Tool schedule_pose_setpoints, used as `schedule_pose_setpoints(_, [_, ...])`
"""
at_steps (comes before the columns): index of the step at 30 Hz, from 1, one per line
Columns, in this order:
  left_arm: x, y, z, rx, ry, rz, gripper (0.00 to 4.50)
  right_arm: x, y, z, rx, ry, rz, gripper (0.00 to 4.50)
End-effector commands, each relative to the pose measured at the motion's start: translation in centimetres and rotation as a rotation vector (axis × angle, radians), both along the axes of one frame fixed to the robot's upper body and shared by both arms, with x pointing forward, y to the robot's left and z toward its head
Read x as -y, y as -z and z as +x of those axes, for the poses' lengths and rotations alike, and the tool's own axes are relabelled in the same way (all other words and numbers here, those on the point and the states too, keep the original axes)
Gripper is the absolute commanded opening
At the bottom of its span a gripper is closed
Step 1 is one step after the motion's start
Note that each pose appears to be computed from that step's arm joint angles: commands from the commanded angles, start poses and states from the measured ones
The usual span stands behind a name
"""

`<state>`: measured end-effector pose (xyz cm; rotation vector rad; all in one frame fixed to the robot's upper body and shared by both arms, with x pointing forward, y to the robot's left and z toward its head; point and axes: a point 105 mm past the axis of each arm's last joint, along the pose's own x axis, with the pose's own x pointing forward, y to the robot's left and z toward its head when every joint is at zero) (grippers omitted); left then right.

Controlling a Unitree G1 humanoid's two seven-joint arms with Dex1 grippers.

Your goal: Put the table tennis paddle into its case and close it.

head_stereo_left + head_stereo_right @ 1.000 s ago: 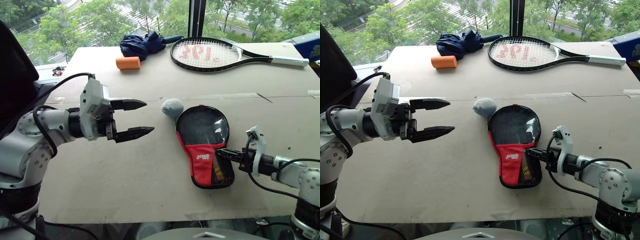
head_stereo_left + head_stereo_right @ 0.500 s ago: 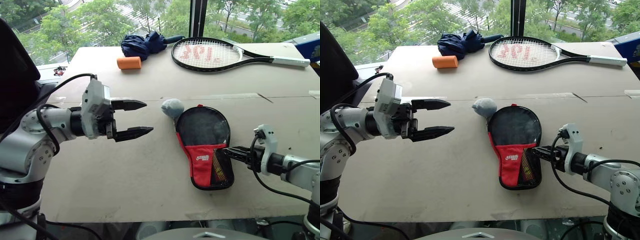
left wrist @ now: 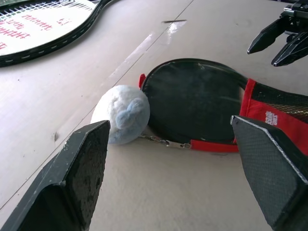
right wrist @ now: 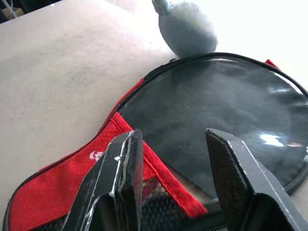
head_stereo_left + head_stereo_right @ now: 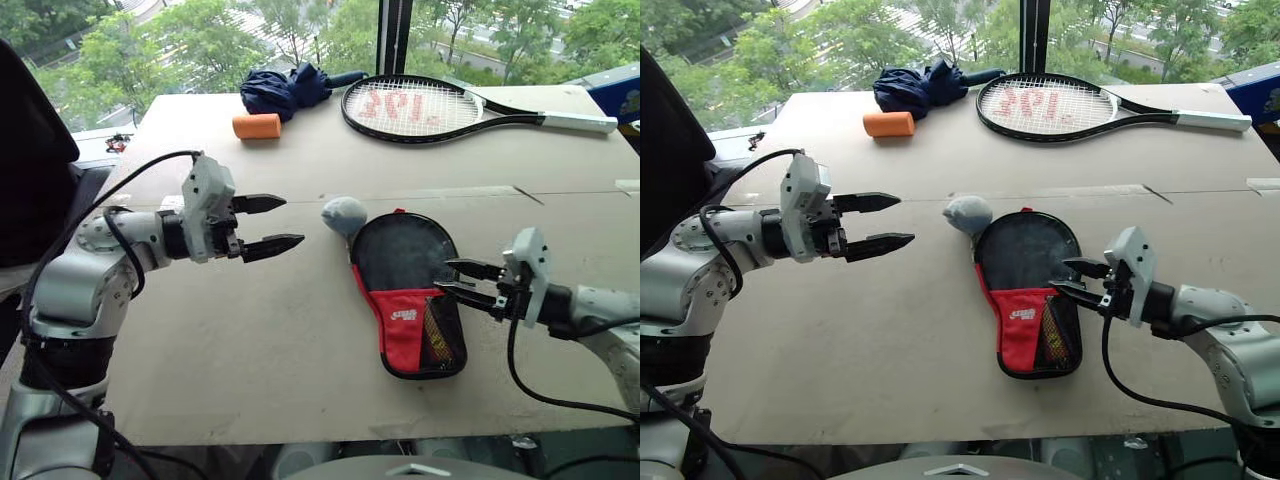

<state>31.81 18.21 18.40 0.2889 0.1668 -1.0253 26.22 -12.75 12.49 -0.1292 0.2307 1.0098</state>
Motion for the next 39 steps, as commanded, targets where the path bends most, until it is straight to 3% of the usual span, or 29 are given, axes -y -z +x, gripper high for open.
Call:
schedule_pose_setpoints(1, [0.0, 0.2, 2.0, 0.037, -0.003, 0.001, 4.15, -1.0, 1.3, 0.2, 0.017, -0.033, -0.039, 2.01])
schedule_pose_setpoints(6, [1.4, 1.9, 5.3, 0.05, 0.011, 0.047, 4.15, -0.1, 4.8, 0.4, -0.084, 0.021, -0.171, 2.01])
schedule_pose_setpoints(9, [2.8, 2.3, 7.2, 0.06, 0.029, 0.057, 4.15, 0.4, 5.6, 0.6, -0.128, 0.057, -0.222, 2.01])
schedule_pose_setpoints(13, [5.5, 3.3, 9.3, 0.082, 0.104, 0.18, 4.15, 0.2, 5.5, 0.8, -0.15, 0.077, -0.232, 2.01])
schedule_pose_setpoints(18, [7.8, 3.4, 9.5, 0.091, 0.196, 0.196, 4.15, -0.2, 5.4, 0.7, -0.154, 0.08, -0.23, 2.01])
schedule_pose_setpoints(19, [8.2, 3.5, 9.3, 0.081, 0.224, 0.196, 3.59, -0.3, 5.5, 0.7, -0.157, 0.08, -0.232, 2.07])
schedule_pose_setpoints(21, [8.5, 3.7, 9.1, 0.071, 0.253, 0.204, 3.03, -0.4, 5.7, 0.7, -0.161, 0.084, -0.239, 2.07])
schedule_pose_setpoints(24, [8.8, 4.1, 8.9, 0.046, 0.286, 0.243, 1.58, -0.6, 6.1, 0.6, -0.177, 0.095, -0.252, 2.07])
schedule_pose_setpoints(27, [8.6, 3.2, 10.3, 0.084, 0.18, 0.237, 0.28, -0.6, 6.6, 0.4, -0.186, 0.088, -0.283, 2.07])
schedule_pose_setpoints(28, [8.5, 2.8, 10.9, 0.1, 0.126, 0.235, 0.08, -0.5, 6.8, 0.3, -0.189, 0.087, -0.3, 2.07])
schedule_pose_setpoints(34, [9.6, 1.3, 13.6, 0.211, -0.102, 0.289, 0.08, -0.6, 7.4, 0.1, -0.197, 0.079, -0.331, 2.07])
schedule_pose_setpoints(39, [14.2, 1.0, 14.4, 0.302, -0.182, 0.322, 0.08, -1.1, 7.4, -0.6, -0.204, 0.049, -0.331, 2.07])
